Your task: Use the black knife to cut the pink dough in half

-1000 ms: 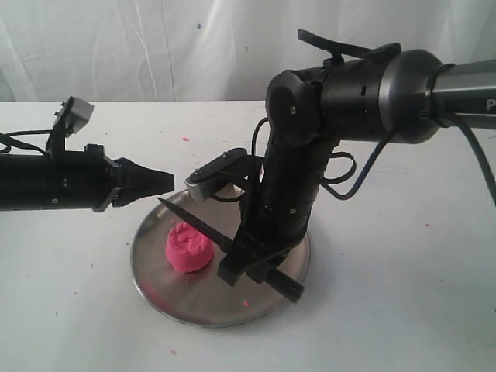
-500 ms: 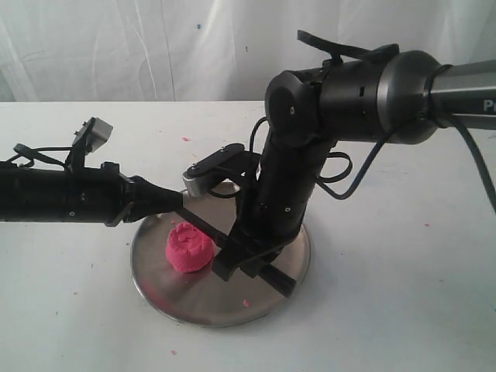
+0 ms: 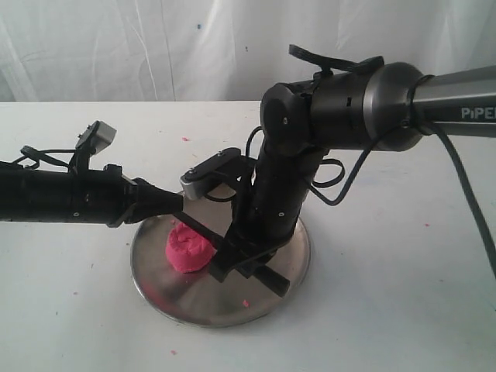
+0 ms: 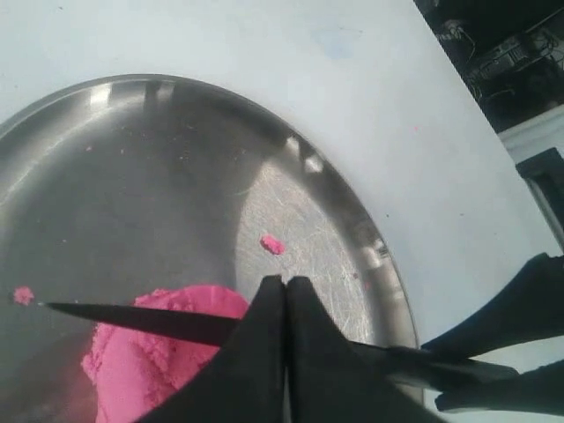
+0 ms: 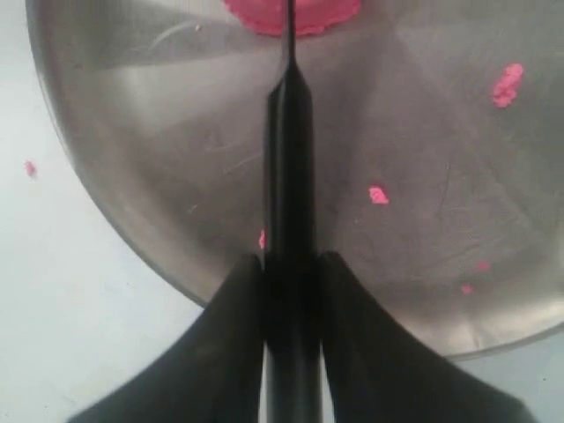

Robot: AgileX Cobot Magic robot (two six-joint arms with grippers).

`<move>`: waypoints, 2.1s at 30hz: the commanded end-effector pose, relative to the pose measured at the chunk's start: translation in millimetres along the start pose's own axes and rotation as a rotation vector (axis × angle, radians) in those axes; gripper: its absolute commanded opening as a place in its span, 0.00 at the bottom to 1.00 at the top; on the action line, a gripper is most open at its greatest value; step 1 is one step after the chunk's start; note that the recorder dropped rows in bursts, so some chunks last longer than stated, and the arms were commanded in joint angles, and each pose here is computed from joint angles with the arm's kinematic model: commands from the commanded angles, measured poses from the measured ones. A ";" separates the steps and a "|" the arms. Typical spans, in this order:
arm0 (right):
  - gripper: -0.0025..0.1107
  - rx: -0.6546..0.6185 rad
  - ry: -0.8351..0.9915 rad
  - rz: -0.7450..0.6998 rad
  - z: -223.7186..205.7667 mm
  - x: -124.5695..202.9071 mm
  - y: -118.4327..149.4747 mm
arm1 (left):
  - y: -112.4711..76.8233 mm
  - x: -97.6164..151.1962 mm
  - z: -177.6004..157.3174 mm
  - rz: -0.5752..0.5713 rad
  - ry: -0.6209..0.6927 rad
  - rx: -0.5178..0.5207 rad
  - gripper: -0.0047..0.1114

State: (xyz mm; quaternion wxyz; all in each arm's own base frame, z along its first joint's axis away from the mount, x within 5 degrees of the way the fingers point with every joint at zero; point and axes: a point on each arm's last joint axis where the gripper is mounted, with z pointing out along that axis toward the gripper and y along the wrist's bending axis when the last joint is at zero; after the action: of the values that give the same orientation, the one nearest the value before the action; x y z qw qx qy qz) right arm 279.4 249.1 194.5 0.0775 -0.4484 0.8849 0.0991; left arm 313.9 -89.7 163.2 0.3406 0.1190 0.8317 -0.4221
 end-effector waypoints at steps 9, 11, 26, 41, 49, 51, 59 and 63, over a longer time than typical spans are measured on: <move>0.02 -0.004 0.001 0.003 9.4 -3.2 -1.3 | 0.7 -3.2 0.3 -0.001 -0.017 -0.025 0.04; 0.02 -0.003 -0.001 0.003 9.4 -3.4 -1.4 | 2.2 -3.0 0.2 -0.001 -0.015 -0.041 0.04; 0.02 0.000 -0.010 0.003 9.4 -4.2 -1.7 | 16.5 5.1 7.9 0.012 0.021 -0.086 0.04; 0.02 -0.006 0.002 -0.020 9.4 -3.1 -1.1 | 21.9 -4.8 15.7 0.014 0.006 -0.069 0.04; 0.02 -0.004 -0.004 -0.020 9.4 -3.7 -1.4 | 23.6 -3.4 15.6 0.013 0.013 -0.085 0.04; 0.02 -0.004 -0.009 -0.019 9.4 -4.2 -1.4 | 25.9 -1.4 16.0 0.015 0.025 -0.102 0.04; 0.02 -0.005 -0.017 -0.015 9.4 -4.8 -1.2 | 35.3 9.7 23.7 -0.023 0.058 -0.089 0.04; 0.02 -0.003 -0.020 -0.016 9.4 -5.1 -1.4 | 36.7 11.8 25.7 -0.037 0.058 -0.076 0.04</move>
State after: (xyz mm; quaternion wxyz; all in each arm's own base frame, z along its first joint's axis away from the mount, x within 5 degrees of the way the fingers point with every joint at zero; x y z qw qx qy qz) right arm 282.6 252.1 182.2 0.0733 -0.4524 0.8833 0.0987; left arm 336.0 -87.6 130.5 0.3228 0.1161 0.8539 -0.3913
